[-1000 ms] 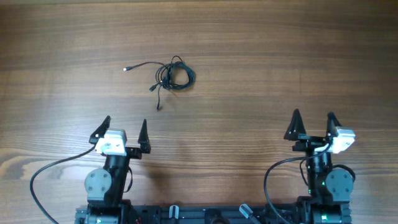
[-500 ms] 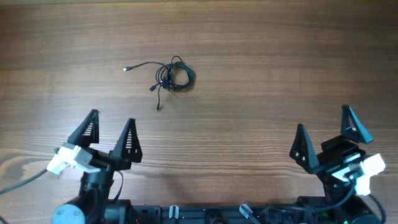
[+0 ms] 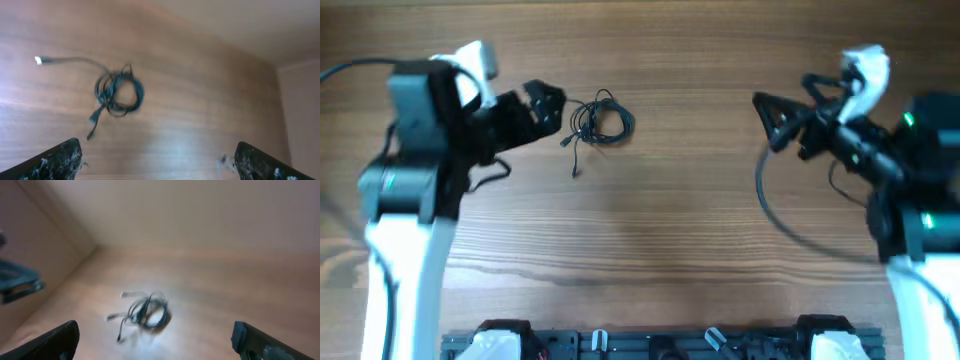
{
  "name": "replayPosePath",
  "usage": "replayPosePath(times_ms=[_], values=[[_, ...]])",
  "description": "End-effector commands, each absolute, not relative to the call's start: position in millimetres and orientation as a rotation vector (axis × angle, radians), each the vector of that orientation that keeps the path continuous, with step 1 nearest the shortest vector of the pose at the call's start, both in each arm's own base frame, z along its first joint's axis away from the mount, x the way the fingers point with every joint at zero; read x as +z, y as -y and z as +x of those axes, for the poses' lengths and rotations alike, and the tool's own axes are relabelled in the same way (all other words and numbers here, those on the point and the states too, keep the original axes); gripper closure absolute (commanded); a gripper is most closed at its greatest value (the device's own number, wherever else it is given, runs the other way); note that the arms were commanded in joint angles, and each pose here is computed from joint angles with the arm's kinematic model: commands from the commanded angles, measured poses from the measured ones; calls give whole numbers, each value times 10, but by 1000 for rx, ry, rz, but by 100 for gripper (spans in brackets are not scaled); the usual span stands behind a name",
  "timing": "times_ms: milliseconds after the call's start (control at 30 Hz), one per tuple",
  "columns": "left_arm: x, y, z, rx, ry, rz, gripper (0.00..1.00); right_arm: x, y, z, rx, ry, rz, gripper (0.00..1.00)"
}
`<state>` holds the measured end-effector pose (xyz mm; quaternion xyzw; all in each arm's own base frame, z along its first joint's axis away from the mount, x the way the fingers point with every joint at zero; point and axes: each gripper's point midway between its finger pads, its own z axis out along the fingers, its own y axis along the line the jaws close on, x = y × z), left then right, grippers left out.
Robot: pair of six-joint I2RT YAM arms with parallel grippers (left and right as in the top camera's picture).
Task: Untangle cables
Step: 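Move both grippers forward to the tangled black cable bundle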
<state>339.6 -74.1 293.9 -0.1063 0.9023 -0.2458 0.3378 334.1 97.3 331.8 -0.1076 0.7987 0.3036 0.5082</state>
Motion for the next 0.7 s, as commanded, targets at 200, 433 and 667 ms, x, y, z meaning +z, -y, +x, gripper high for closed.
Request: replayPosePath(times_ms=[200, 433, 667], values=[[1393, 977, 3917, -761, -2768, -464, 49, 2174, -1251, 3691, 1235, -2328, 91, 67], [735, 926, 4402, -505, -2747, -416, 32, 1642, -1693, 3629, 1225, -2501, 26, 86], [-33, 972, 4254, -360, -2926, -303, 73, 1441, -1801, 3639, 1007, -2566, 6, 64]])
